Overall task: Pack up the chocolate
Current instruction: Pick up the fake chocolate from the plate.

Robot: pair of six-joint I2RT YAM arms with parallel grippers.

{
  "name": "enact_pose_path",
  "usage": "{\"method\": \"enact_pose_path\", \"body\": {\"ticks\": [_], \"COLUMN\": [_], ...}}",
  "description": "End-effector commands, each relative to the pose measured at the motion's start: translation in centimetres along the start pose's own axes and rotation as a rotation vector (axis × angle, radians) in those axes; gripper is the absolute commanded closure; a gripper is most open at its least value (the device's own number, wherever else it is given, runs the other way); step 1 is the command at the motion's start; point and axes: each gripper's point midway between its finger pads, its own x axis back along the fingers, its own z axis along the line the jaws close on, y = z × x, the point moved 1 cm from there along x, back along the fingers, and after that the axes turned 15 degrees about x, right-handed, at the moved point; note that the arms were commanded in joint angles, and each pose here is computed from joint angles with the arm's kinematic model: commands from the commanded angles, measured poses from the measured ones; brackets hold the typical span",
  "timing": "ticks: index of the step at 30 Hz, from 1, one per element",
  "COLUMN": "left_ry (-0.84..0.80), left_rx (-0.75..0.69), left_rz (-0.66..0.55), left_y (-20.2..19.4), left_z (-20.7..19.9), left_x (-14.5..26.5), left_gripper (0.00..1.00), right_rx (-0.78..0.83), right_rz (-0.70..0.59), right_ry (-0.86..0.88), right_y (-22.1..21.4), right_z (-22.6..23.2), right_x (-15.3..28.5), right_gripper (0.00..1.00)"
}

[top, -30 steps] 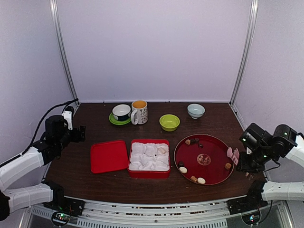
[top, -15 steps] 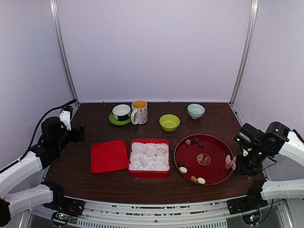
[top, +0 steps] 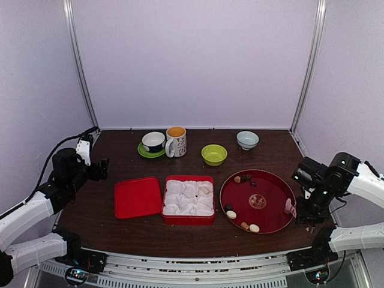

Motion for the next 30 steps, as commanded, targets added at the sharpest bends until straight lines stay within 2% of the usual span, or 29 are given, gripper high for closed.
{"method": "enact_pose_path", "body": {"ticks": [1, 7, 30], "left_ry": [-0.019, -0.021, -0.014], "left_rx": [0.0, 0.001, -0.003], "left_rz": [-0.032, -0.037, -0.029], "left_y": [0.6, 0.7, 0.5], "left_z": [-0.3, -0.3, -0.2], "left_x": [-0.1, -0.1, -0.2], "left_gripper": [0.02, 0.02, 0.02], "right_rx": [-0.012, 0.007, 0.026], "right_rz": [-0.01, -0.037, 0.048], "right_ry": [-0.011, -0.07, -0.009], "right_y": [0.4, 1.3, 0.6], "right_z": [-0.1, -0.7, 1.0], "right_x": [0.5, 2.1, -1.0], "right_gripper": [0.65, 0.65, 0.64]}}
